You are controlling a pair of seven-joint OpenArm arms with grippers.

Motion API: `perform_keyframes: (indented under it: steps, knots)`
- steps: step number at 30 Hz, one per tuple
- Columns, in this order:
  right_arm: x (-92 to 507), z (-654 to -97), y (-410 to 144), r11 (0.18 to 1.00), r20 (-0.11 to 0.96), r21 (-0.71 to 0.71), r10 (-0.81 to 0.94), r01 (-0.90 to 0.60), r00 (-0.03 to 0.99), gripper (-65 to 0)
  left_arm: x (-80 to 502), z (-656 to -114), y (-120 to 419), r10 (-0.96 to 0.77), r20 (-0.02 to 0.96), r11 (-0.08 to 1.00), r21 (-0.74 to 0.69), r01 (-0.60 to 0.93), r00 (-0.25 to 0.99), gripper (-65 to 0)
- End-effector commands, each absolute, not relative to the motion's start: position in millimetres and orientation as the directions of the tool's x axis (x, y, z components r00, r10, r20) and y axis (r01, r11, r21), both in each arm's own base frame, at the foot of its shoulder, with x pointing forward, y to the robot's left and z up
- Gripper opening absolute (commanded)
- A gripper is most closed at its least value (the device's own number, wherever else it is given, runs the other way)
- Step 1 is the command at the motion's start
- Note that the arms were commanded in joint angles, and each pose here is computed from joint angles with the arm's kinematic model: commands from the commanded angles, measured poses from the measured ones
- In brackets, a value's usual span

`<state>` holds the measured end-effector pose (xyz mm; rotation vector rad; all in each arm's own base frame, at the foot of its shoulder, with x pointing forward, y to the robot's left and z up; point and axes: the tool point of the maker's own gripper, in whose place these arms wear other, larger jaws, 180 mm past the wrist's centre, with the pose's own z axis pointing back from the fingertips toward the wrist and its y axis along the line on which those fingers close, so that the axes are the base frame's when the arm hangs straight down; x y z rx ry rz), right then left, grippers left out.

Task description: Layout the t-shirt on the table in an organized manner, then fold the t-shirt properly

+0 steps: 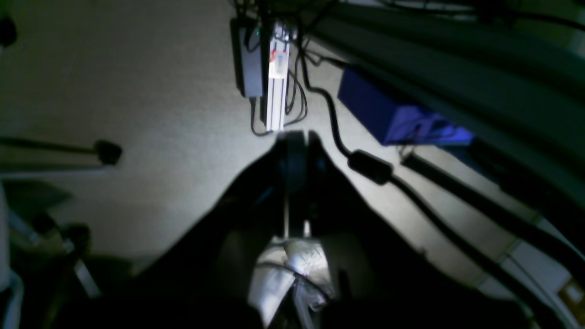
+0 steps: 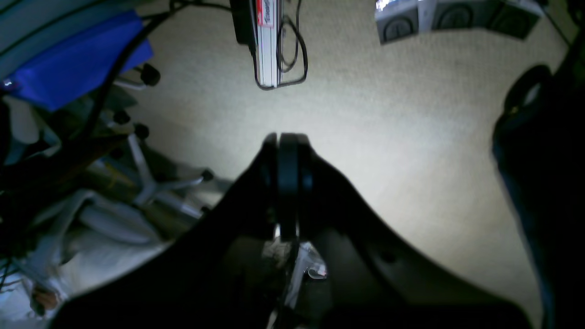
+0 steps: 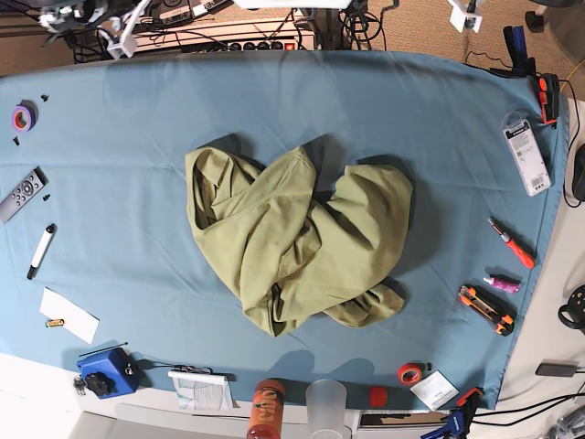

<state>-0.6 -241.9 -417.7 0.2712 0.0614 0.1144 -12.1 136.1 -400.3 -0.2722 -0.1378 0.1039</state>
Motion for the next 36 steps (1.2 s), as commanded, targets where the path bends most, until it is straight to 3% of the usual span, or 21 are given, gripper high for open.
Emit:
perform_keyframes:
  steps: [1,7,10,14,20,27,31,32,36]
  knots:
    - [7,-405,-243,0.953,-0.011,0.272,0.142,-0.133,0.990,-65.0,-8,-390,135,0.106,0.143,0.960,-0.273,-0.064,0.984,-65.0]
    - [61,-346,-245,0.947,0.251,0.209,0.189,-0.244,0.949,-65.0,24,-357,130,0.059,0.276,0.967,-0.256,0.014,0.959,-65.0]
    - [85,-312,-247,0.944,0.374,0.126,0.241,-0.306,0.896,-65.0,27,-356,130,0.063,0.291,0.967,-0.256,0.014,0.955,-65.0]
    - [113,-270,-249,0.936,0.515,-0.010,0.307,-0.352,0.801,-65.0,49,-350,130,0.080,0.391,0.965,-0.261,0.027,0.917,-65.0]
    - [142,-247,-261,0.945,0.613,-0.093,0.303,-0.314,0.730,-65.0,89,-339,131,0.094,0.521,0.965,-0.257,0.050,0.849,-65.0]
    - [164,-233,-280,0.939,0.654,-0.223,0.343,-0.260,0.674,-65.0,147,-313,132,0.112,0.693,0.965,-0.247,0.089,0.712,-65.0]
    - [163,-234,-283,0.922,0.634,-0.265,0.388,-0.284,0.669,-65.0,167,-301,133,0.116,0.746,0.965,-0.241,0.103,0.655,-58.0]
    - [164,-234,-283,0.917,0.632,-0.272,0.400,-0.293,0.664,-63.1,171,-298,133,0.120,0.760,0.965,-0.240,0.105,0.639,-56.2]
    - [167,-230,-280,0.913,0.652,-0.276,0.408,-0.301,0.639,-42.0,177,-292,128,0.089,0.788,0.962,-0.227,0.154,0.609,-48.5]
